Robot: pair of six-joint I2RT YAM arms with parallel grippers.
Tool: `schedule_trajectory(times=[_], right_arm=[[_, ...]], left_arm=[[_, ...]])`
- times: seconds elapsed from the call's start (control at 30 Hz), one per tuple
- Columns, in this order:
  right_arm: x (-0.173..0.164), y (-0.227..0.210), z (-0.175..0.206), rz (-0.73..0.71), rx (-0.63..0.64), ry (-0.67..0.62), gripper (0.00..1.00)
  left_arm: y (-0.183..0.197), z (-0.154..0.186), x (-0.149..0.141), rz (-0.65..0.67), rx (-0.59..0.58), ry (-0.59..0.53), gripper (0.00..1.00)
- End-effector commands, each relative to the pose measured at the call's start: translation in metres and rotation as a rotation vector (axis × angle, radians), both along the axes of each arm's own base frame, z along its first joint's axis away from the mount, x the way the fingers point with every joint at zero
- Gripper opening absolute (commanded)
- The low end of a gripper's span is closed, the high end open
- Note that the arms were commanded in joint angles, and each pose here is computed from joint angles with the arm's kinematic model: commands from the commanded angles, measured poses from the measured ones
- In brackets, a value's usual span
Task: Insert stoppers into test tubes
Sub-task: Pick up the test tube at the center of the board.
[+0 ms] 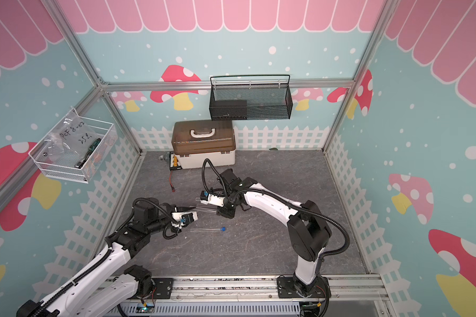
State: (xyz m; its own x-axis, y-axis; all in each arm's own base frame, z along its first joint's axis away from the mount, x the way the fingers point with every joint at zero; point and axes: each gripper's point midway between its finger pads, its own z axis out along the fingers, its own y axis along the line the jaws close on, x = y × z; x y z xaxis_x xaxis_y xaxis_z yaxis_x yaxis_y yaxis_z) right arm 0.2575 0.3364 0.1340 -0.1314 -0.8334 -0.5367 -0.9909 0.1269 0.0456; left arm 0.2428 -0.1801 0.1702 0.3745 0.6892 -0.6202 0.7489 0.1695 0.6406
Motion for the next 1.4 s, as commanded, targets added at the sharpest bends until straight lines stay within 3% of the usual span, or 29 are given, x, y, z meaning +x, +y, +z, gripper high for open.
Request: schedule_trajectory(times=[0.0,0.2,0.53,0.8,1.07,1.37], right_arm=[[-0.02,-0.007,0.009,-0.042,0.005,0.099,0.05],[-0.026,-0.009,0.021,-0.089,-0.006,0.164,0.05],[-0.03,-0.003,0.037,-0.112,0.036,0.205,0.05],[-0.032,0.002,0.046,-0.109,0.062,0.227,0.05],[-0.035,0.006,0.051,-0.107,0.065,0.269,0.06],[-0.036,0.008,0.051,-0.119,0.058,0.311,0.06]], left_arm=[[-0.001,0.003,0.006,-0.061,0.109,-0.144,0.4],[-0.007,0.019,0.014,-0.074,0.103,-0.231,0.43],[-0.012,0.005,0.009,-0.17,0.179,-0.203,0.47],[-0.02,0.001,0.01,-0.213,0.244,-0.247,0.5],[-0.026,0.002,0.018,-0.222,0.3,-0.332,0.46],[-0.029,0.003,0.025,-0.221,0.347,-0.412,0.32]])
